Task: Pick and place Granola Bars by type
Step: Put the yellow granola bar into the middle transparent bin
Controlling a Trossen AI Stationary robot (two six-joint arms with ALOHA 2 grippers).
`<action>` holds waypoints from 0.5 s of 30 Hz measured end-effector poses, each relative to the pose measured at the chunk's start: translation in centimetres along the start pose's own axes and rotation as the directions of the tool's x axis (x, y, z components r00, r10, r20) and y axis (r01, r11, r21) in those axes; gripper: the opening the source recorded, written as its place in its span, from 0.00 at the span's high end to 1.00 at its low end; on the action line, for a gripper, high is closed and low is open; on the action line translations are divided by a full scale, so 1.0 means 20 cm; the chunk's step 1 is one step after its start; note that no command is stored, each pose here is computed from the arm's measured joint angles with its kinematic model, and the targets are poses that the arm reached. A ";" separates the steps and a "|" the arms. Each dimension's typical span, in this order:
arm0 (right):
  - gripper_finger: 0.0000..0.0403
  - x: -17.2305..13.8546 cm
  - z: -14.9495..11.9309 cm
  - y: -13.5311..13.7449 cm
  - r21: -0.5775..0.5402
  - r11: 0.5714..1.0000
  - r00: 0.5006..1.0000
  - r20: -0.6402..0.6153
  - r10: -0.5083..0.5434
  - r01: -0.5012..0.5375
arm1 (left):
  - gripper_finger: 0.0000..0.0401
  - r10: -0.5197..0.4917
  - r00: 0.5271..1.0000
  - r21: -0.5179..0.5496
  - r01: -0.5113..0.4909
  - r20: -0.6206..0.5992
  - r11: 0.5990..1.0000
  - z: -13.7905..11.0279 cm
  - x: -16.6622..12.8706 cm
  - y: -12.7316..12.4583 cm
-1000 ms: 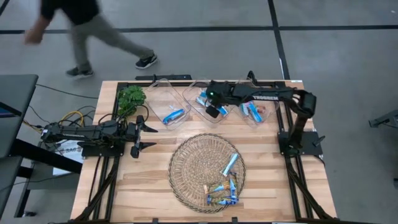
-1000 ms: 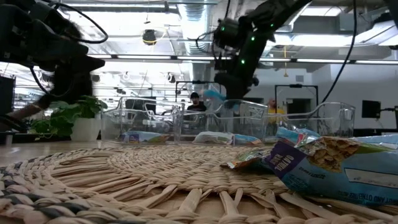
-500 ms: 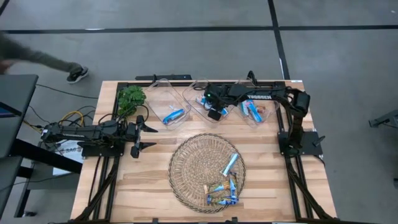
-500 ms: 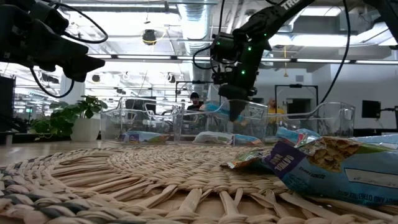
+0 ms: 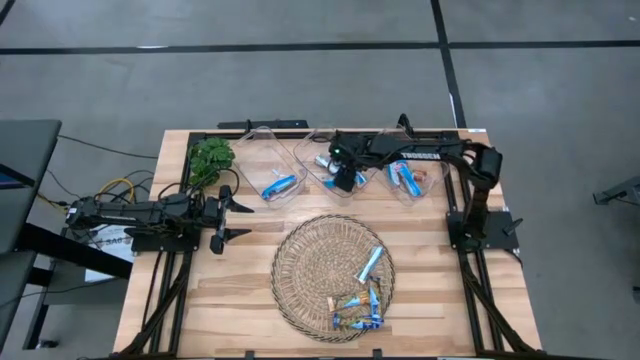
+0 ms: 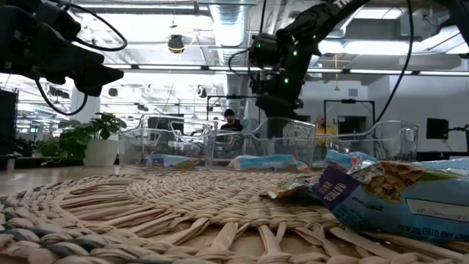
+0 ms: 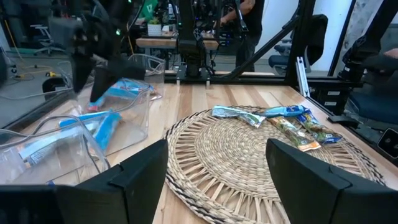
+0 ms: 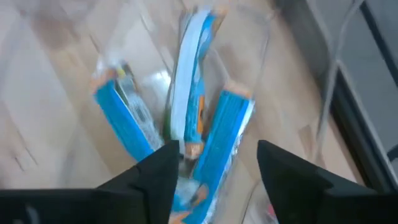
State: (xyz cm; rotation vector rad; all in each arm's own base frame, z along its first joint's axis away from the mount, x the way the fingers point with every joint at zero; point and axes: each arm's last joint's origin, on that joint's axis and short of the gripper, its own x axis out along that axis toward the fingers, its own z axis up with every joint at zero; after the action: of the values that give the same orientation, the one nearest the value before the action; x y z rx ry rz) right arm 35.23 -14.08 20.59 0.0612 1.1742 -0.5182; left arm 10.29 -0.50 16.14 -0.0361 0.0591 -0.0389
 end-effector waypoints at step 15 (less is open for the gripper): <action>0.45 -0.54 -0.02 0.23 -0.002 0.999 0.914 0.405 0.036 -0.038 | 0.34 0.000 1.000 -0.004 0.000 0.000 1.000 0.00 0.00 0.00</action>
State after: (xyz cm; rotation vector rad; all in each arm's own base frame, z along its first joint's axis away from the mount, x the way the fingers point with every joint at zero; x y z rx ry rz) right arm 33.69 -6.13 29.05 -0.0192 0.7623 -0.4736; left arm 10.29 -0.50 16.15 -0.0406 0.0588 -0.0392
